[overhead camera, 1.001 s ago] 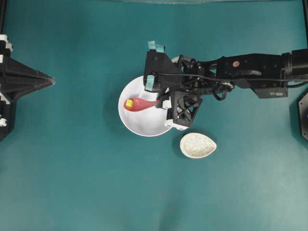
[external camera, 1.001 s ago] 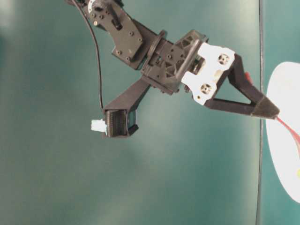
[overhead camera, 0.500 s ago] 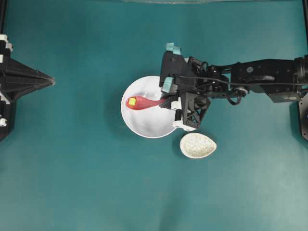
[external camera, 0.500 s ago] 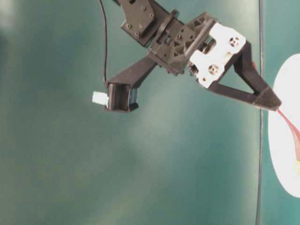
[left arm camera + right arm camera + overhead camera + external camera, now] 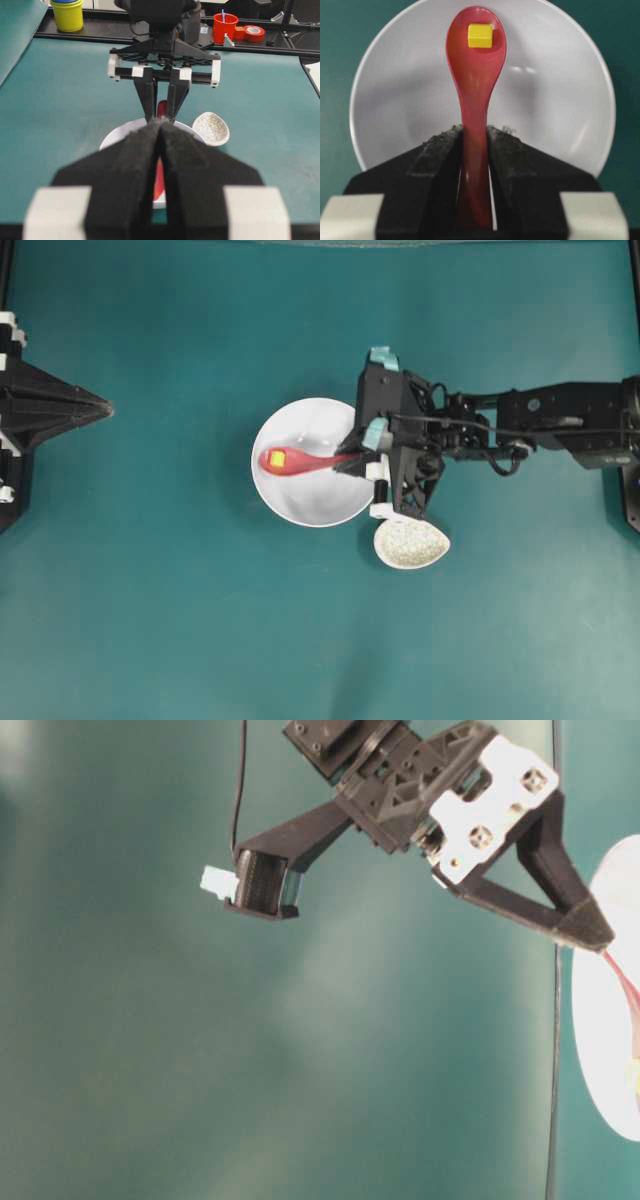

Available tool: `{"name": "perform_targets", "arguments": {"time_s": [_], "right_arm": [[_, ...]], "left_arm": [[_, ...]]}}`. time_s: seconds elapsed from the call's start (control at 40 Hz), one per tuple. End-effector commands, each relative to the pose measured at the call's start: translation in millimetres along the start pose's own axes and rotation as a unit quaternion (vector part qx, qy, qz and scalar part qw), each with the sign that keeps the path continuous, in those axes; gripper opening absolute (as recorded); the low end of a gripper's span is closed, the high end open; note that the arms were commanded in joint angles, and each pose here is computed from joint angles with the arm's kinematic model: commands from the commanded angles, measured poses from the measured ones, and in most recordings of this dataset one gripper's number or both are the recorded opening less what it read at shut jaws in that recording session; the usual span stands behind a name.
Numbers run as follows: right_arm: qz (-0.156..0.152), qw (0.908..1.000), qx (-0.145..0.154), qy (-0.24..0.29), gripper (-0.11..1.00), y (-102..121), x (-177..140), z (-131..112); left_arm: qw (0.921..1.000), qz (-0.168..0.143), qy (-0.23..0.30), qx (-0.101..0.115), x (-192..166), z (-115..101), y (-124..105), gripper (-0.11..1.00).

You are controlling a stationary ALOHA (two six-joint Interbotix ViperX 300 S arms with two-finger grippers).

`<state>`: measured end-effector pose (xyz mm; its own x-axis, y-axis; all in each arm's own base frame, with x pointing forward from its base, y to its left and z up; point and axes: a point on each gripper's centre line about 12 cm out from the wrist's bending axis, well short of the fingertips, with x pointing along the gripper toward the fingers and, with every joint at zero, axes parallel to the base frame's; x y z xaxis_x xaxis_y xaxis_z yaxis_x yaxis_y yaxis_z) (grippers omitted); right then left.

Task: Scoop the yellow hexagonal prism block from the bowl with a spoon using the right arm.
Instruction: 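Raise the spoon holding the block and pull the right arm back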

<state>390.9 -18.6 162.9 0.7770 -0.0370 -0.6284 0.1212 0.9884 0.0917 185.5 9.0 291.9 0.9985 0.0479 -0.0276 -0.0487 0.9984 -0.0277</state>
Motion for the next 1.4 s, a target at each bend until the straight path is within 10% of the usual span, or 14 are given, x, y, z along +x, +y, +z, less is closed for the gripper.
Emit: {"name": "perform_targets", "arguments": {"time_s": [0.0, 0.5, 1.38], "right_arm": [[0.005, 0.9994, -0.003, -0.035, 0.24, 4.6, -9.6, 13.2], [0.006, 0.9901, -0.001, -0.14, 0.24, 4.9, -33.8, 8.0], [0.02, 0.9841, 0.002, -0.176, 0.24, 9.7, -92.6, 33.4]], "left_arm": [[0.9999, 0.0, -0.016, -0.002, 1.0, 11.9, -0.3, 0.0], [0.9998, -0.001, -0.019, -0.002, 1.0, 12.6, -0.4, 0.0], [0.9998, -0.001, -0.02, -0.002, 1.0, 12.8, -0.4, 0.0]]}}
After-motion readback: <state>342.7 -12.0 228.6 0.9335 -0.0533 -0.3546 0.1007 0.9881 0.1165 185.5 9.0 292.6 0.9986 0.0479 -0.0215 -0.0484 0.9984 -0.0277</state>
